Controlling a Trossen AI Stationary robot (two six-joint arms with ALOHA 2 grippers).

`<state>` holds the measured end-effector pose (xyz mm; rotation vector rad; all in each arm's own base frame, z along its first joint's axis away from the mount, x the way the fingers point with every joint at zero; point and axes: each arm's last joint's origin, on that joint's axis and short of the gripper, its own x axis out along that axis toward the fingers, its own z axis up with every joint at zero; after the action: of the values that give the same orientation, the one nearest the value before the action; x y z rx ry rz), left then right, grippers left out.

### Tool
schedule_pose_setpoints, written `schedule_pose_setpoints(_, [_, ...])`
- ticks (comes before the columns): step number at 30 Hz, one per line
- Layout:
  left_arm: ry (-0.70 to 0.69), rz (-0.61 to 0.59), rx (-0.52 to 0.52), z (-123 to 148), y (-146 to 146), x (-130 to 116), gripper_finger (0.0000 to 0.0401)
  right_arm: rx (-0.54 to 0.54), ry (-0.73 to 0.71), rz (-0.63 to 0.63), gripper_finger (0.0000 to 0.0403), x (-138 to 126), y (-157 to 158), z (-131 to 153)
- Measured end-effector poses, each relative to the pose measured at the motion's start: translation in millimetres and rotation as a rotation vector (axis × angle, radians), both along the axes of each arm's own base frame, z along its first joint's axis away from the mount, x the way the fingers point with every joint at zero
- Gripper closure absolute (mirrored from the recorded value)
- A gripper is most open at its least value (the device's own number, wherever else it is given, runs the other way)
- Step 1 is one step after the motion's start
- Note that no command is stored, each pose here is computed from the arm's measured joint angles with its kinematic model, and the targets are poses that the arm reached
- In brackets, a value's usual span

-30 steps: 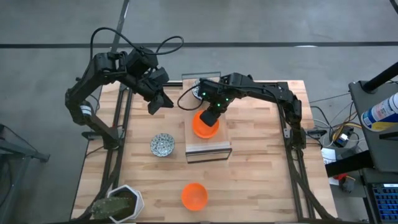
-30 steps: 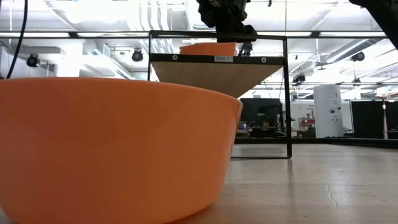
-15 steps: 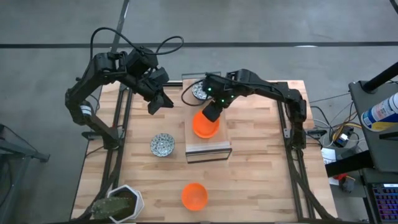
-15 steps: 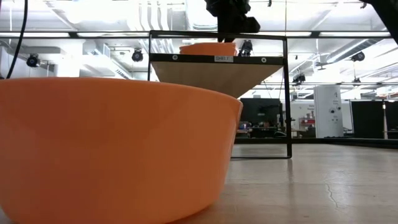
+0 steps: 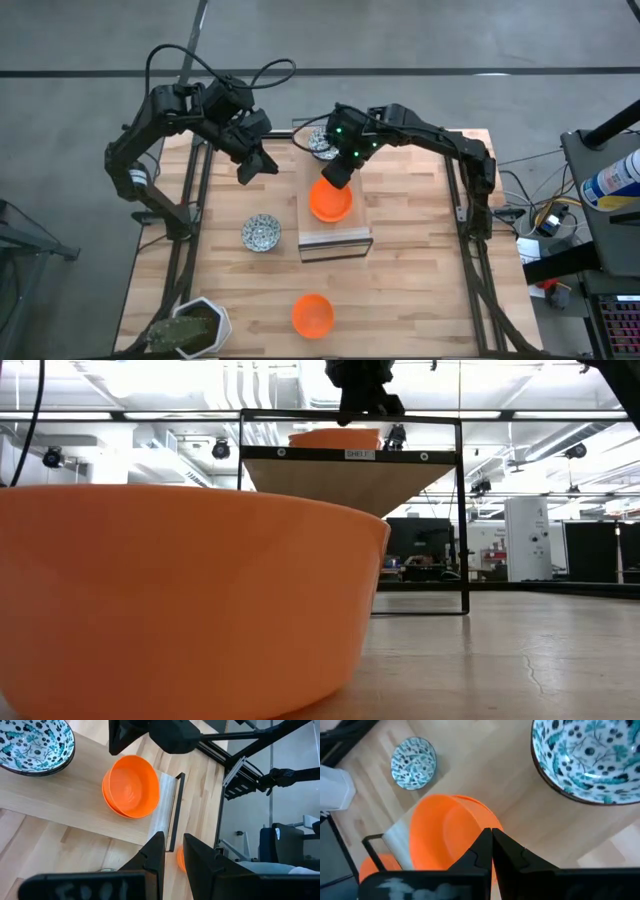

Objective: Pick & Place Mini bowls
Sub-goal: Stack the right orange bowl on top of the orange bowl on the shelf

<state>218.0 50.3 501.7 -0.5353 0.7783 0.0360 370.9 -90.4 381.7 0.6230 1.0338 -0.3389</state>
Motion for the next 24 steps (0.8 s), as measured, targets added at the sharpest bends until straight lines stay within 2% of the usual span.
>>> schedule_pose_setpoints(7, [-0.002,-0.007,0.008,0,0,0,0.0339,0.095,-0.014,0.041,0.0394,5,-3,-13])
schedule_pose_setpoints(15, [-0.002,-0.007,0.008,0,0,0,0.0339,0.086,0.027,0.03,0.0395,6,-5,-27])
schedule_pose_setpoints(24, [-0.002,-0.006,0.008,0,0,0,0.0339,0.064,0.031,0.015,0.0395,5,-9,-27])
